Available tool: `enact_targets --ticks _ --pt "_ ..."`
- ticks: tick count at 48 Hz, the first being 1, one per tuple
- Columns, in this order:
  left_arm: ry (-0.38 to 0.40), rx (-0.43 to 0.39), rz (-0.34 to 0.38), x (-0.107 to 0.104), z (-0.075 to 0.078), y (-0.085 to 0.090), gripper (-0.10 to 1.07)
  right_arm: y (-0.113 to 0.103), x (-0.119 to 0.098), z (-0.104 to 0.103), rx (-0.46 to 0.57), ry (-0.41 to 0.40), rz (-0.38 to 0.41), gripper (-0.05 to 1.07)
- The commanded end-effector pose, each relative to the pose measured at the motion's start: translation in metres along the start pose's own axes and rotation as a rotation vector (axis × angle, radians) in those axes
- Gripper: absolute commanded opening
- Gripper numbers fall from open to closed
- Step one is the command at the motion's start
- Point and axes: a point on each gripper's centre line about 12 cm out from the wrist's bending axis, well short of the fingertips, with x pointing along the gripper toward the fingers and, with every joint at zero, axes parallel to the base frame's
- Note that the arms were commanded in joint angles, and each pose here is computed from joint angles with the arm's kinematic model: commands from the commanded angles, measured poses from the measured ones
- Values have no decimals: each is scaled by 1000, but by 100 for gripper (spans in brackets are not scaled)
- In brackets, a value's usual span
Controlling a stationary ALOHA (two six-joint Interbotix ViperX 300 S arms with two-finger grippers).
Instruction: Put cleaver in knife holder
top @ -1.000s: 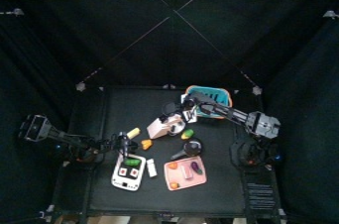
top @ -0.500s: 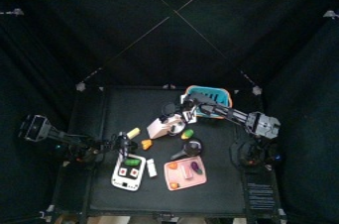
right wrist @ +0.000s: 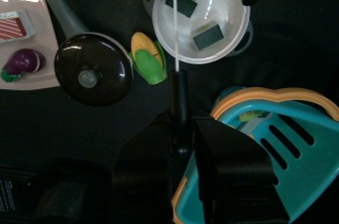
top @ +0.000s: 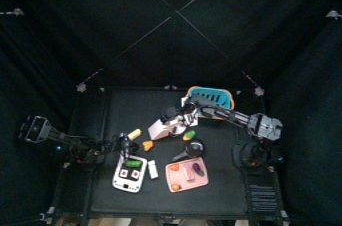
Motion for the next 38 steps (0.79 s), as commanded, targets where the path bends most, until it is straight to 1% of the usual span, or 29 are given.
enact_targets --ticks 1,9,20,27,38 --pt "-17 -3 2 1 5 0 50 2 -19 0 -8 -42 -30 41" --pt "-16 -2 2 1 4 0 50 1 -15 2 -14 -24 -39 41" --pt "-14 -2 2 1 3 0 50 7 -6 11 -46 8 -56 41" --pt "-14 -2 4 1 3 0 50 10 -4 18 -63 11 -64 41" --pt "-11 -1 3 1 3 0 50 9 1 29 -76 13 -68 41"
